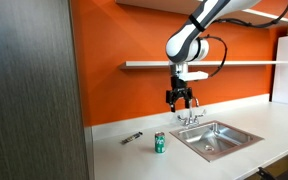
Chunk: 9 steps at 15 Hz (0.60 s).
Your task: Place the soda can inside the sink
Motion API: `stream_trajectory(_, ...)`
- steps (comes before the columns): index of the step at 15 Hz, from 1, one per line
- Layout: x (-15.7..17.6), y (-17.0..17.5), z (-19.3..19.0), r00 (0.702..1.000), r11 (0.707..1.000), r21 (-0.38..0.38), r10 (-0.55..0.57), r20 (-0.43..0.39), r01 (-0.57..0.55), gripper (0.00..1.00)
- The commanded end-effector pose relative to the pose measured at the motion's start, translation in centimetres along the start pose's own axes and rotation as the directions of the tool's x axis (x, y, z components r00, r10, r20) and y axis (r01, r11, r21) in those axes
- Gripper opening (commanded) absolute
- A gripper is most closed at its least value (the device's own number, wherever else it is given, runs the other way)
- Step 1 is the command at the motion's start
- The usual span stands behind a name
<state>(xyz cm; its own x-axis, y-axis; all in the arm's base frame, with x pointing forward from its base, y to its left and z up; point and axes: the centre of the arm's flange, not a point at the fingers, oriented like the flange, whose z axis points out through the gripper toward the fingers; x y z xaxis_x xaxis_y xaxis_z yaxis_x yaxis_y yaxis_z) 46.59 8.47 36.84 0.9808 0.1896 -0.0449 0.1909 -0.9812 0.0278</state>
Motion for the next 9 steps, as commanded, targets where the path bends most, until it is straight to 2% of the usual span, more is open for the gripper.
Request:
stream_trajectory(1,3.5,0.4,2.5,0.999,0.999,0.004,-0.037,-0.004,0.037,1.00)
stream_trajectory(9,7.3,0.2,8.1,0.997,0.997,0.018,-0.076,0.006,0.076,1.00)
